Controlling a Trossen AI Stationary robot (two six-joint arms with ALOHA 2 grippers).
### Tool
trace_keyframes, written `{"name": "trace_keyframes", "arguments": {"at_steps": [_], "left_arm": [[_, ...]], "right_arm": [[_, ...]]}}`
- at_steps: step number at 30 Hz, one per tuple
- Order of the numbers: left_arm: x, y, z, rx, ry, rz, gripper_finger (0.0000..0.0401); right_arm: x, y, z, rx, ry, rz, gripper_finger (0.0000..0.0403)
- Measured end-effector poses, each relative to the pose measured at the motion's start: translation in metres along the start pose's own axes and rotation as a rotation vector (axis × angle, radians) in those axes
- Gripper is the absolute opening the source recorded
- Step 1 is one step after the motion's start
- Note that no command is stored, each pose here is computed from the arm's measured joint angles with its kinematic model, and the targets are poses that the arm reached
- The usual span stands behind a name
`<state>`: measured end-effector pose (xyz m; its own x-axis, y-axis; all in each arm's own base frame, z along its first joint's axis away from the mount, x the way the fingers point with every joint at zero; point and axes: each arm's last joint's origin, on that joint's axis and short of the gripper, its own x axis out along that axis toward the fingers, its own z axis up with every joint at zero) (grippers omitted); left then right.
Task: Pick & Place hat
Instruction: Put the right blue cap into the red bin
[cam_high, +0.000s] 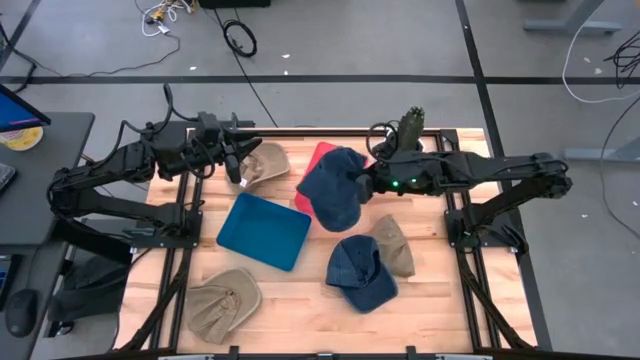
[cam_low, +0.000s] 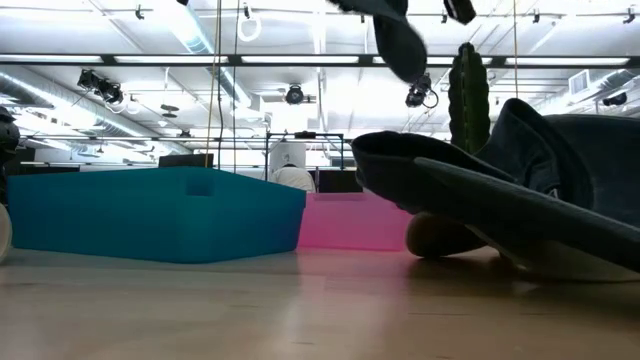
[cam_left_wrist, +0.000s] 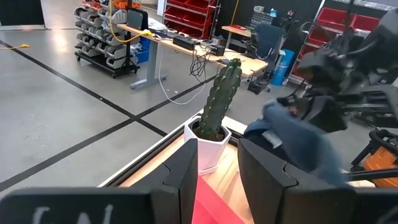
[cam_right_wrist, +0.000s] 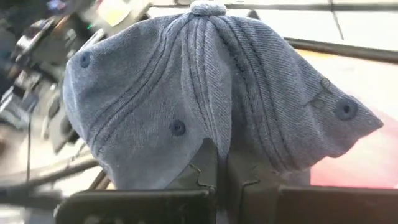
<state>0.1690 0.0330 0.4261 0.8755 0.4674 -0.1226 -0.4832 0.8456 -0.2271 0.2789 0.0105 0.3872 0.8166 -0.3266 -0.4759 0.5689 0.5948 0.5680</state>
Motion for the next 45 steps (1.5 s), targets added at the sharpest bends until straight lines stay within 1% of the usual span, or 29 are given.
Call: {"name": "trace_keyframes", "arguments": {"at_steps": [2,5,9,13,17,19,21,24,29,32,36,41,45], "left_arm": [[0.0,0.0,0.0,0.0,0.0,0.0,0.0119],[0.0,0.0,0.0,0.001,0.0,0.0,0.0119],[0.0,0.0,0.0,0.001,0.0,0.0,0.0119],[0.0,0.0,0.0,0.003,0.002,0.001,0.0119],[0.0,0.0,-0.001,0.005,0.005,0.002,0.0119],[0.0,0.0,-0.001,0.024,0.005,0.002,0.0119],[0.0,0.0,-0.001,0.054,0.005,0.002,0.0119],[0.0,0.0,0.0,0.088,0.005,0.001,0.0119],[0.0,0.0,0.0,0.092,0.005,0.001,0.0119],[0.0,0.0,-0.001,0.092,0.005,0.001,0.0119],[0.0,0.0,-0.001,0.092,0.005,0.001,0.0119],[0.0,0.0,0.0,0.091,0.004,0.001,0.0119],[0.0,0.0,-0.001,0.091,0.005,0.001,0.0119]], "right_arm": [[0.008,0.0,-0.001,0.061,-0.017,-0.023,0.0],[0.02,0.003,-0.001,0.135,-0.058,-0.024,0.0],[0.032,0.01,0.0,0.197,-0.104,-0.072,0.0],[0.038,0.026,0.012,0.203,-0.155,-0.14,0.0],[0.052,0.03,0.02,0.183,-0.161,-0.295,0.0],[0.062,0.026,0.019,0.192,-0.155,-0.375,0.0],[0.074,0.021,0.015,0.23,-0.15,-0.426,0.0],[0.09,0.015,0.007,0.296,-0.154,-0.463,0.0002],[0.109,0.005,-0.007,0.387,-0.181,-0.529,0.0002],[0.115,0.002,-0.009,0.453,-0.215,-0.551,0.0002],[0.124,-0.003,-0.012,0.492,-0.266,-0.589,0.0002],[0.134,-0.013,-0.017,0.51,-0.258,-0.658,0.0002],[0.133,-0.021,-0.016,0.544,-0.254,-0.713,0.0002]]}}
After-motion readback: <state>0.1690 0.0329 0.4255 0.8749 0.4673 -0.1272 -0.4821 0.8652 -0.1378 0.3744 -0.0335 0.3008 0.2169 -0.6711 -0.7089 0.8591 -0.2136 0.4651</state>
